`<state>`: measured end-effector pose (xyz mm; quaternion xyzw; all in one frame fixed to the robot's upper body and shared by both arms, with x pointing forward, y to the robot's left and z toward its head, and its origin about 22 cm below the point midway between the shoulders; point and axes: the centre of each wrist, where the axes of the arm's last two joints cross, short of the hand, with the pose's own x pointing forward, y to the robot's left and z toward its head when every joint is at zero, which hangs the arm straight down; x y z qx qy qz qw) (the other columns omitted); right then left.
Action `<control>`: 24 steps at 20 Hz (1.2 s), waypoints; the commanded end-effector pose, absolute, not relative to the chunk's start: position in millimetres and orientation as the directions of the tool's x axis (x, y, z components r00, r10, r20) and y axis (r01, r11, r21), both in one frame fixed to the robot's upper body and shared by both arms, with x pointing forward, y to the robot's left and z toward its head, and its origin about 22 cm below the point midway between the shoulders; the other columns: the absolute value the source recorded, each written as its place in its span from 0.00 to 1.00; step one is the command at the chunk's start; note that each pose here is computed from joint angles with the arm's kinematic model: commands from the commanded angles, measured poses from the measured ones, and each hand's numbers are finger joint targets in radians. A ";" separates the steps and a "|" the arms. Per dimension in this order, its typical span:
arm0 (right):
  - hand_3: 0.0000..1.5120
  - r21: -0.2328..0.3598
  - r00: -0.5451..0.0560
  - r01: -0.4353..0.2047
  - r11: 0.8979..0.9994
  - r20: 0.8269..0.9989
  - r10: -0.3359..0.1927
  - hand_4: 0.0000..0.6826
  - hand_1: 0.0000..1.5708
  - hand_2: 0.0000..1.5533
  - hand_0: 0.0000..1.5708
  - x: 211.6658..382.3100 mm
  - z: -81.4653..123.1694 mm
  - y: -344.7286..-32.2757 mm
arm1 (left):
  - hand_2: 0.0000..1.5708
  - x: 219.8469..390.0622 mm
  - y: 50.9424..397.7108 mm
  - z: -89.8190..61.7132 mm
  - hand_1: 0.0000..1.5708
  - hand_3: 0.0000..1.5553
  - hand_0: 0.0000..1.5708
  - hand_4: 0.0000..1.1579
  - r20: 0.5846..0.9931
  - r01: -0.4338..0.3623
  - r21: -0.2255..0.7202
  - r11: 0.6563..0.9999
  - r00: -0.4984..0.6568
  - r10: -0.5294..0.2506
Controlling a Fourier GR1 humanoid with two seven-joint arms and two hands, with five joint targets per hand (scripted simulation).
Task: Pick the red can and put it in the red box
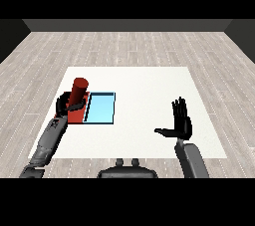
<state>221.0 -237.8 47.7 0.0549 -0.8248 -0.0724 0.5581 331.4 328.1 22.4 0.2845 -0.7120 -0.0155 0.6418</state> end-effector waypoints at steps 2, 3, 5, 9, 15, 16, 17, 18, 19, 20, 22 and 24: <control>0.00 0.158 -0.348 0.015 0.987 0.926 -0.143 0.00 0.00 0.00 0.00 221.7 39.6 -237.5 | 0.99 337.9 360.9 -5.1 1.00 0.95 1.00 0.91 0.827 -0.386 0.561 0.732 0.229 -0.513; 0.00 0.184 -0.369 0.020 0.983 0.915 -0.163 0.00 0.00 0.00 0.00 212.0 37.1 -248.0 | 0.99 335.6 389.4 5.1 1.00 0.94 1.00 0.91 0.801 -0.383 0.598 0.704 0.304 -0.516; 0.00 0.190 -0.367 0.026 0.981 0.915 -0.168 0.00 0.00 0.00 0.00 225.9 32.8 -244.5 | 0.97 339.6 398.2 -1.2 1.00 0.91 1.00 0.87 0.760 -0.350 0.644 0.681 0.394 -0.517; 0.00 0.167 -0.356 0.027 0.986 0.923 -0.146 0.00 0.00 0.00 0.00 232.7 20.5 -238.7 | 0.62 323.6 412.2 -30.3 0.68 0.40 0.68 0.71 0.667 -0.295 0.717 0.631 0.553 -0.500; 0.00 0.171 -0.372 0.023 0.985 0.916 -0.150 0.00 0.00 0.00 0.00 255.9 24.2 -243.3 | 0.66 314.4 388.9 -67.8 0.71 0.00 0.71 0.56 0.623 -0.171 0.702 0.691 0.616 -0.481; 0.00 0.175 -0.390 0.043 0.984 0.909 -0.144 0.00 0.00 0.00 0.00 257.2 23.4 -240.2 | 0.59 316.1 401.5 -57.8 0.56 0.50 0.56 0.45 0.641 -0.162 0.697 0.699 0.578 -0.505; 0.00 0.169 -0.357 0.036 0.985 0.923 -0.145 0.00 0.00 0.00 0.00 257.3 16.4 -228.0 | 0.36 323.6 396.7 -53.5 0.16 0.32 0.16 0.55 0.633 -0.107 0.679 0.726 0.587 -0.505; 0.00 0.152 -0.375 0.027 0.988 0.918 -0.131 0.00 0.00 0.00 0.00 250.1 22.2 -244.8 | 0.00 325.6 395.1 -53.3 0.00 0.00 0.00 0.48 0.583 -0.051 0.704 0.709 0.611 -0.535; 0.00 0.202 -0.375 0.022 0.979 0.910 -0.179 0.00 0.00 0.00 0.00 258.2 21.0 -234.8 | 0.00 322.1 398.9 -55.0 0.00 0.00 0.00 0.17 0.507 0.008 0.742 0.670 0.647 -0.570; 0.00 0.177 -0.384 0.025 0.984 0.910 -0.154 0.00 0.00 0.00 0.00 253.0 11.3 -239.8 | 0.00 311.9 395.6 -68.0 0.00 0.00 0.00 0.00 0.533 -0.003 0.724 0.690 0.637 -0.557; 0.00 0.172 -0.371 0.018 0.985 0.916 -0.153 0.00 0.00 0.00 0.00 253.6 15.8 -243.4 | 0.00 330.2 410.4 -38.5 0.00 0.00 0.00 0.00 0.552 -0.077 0.729 0.680 0.654 -0.518; 0.00 0.178 -0.375 0.008 0.984 0.913 -0.162 0.00 0.00 0.00 0.00 252.1 12.1 -249.3 | 0.00 332.9 409.7 -34.8 0.00 0.00 0.00 0.00 0.703 -0.236 0.645 0.727 0.555 -0.444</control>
